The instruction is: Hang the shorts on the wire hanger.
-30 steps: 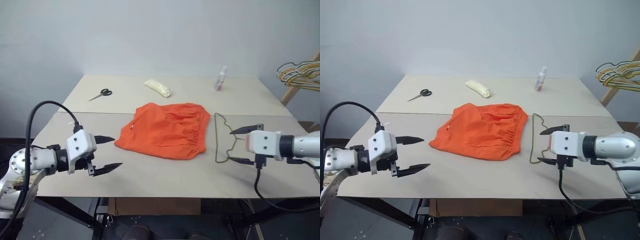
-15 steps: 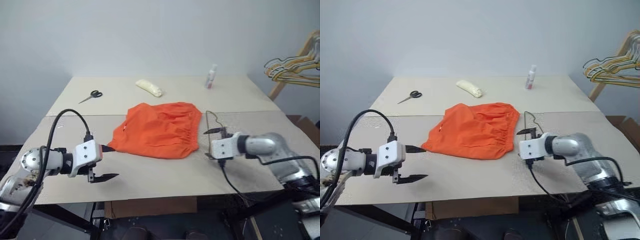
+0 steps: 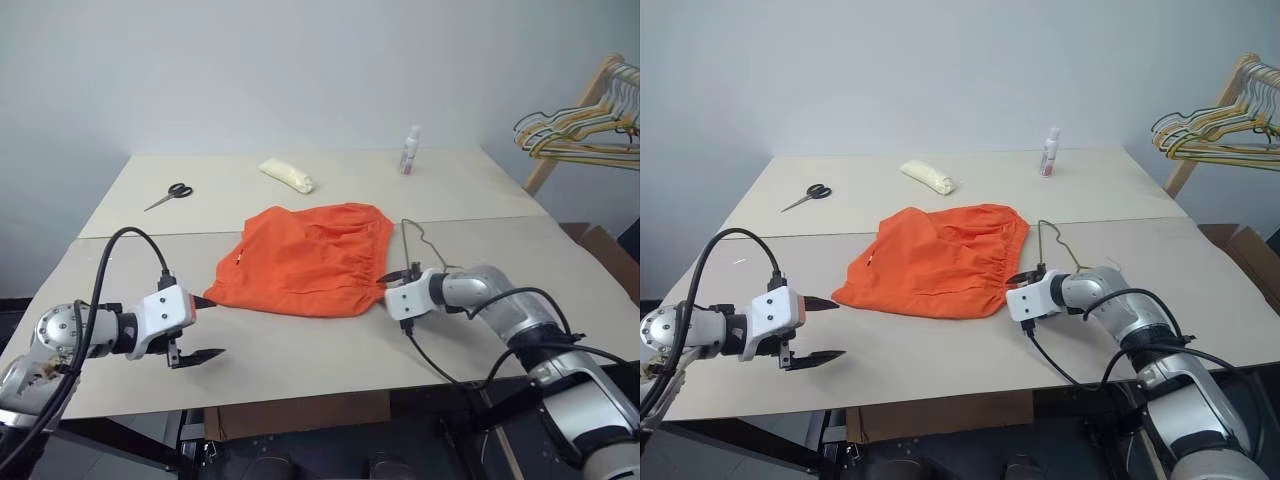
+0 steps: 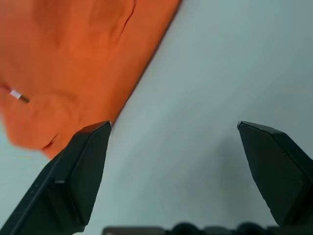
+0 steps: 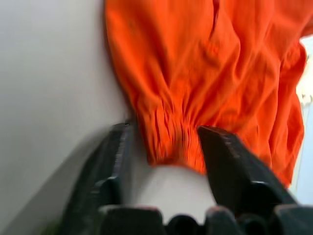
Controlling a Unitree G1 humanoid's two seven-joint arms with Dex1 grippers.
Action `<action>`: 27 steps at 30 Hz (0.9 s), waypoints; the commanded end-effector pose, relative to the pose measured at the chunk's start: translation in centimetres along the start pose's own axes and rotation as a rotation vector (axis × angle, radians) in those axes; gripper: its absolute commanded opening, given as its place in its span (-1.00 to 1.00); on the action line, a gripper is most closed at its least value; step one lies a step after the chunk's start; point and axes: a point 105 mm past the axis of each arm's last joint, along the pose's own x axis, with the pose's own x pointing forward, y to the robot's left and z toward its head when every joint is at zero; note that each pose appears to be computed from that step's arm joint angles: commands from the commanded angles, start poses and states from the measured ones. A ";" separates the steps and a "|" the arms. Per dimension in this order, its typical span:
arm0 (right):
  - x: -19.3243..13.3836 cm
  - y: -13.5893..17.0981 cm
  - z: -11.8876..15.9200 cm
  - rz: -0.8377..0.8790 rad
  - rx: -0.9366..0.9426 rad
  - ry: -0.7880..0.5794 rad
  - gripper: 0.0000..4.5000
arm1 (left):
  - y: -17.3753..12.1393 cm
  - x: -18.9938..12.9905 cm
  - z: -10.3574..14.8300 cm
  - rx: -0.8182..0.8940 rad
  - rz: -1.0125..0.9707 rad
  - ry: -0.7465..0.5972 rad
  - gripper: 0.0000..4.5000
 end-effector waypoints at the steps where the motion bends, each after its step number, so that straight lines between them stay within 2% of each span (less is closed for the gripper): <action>1: 0.2 -1.6 0.3 -0.044 -0.037 -0.009 -0.54 | 1.9 -0.1 0.4 0.045 0.053 -0.008 1.00; 4: 0.5 -1.6 0.1 -0.039 -0.049 -0.002 -0.99 | 3.1 0.1 -0.2 0.093 0.051 0.021 1.00; 13: 0.3 -1.6 0.2 -0.061 -0.031 -0.002 -0.99 | 6.7 1.4 -1.8 0.223 -0.003 0.080 1.00; 16: 0.3 -1.6 0.2 -0.067 -0.023 -0.002 -0.99 | 7.3 2.6 -1.6 0.224 -0.037 0.061 1.00; 20: 0.2 -1.4 0.4 -0.070 -0.022 -0.005 -0.99 | 8.1 4.3 -2.2 0.309 -0.035 0.137 1.00; 24: -0.1 -1.3 0.7 -0.075 -0.015 -0.010 -0.99 | 8.3 5.7 -2.4 0.282 -0.041 0.146 1.00; 27: -0.3 -1.1 0.6 -0.077 -0.007 -0.002 -1.00 | 8.8 6.4 -2.8 0.293 -0.009 0.191 0.71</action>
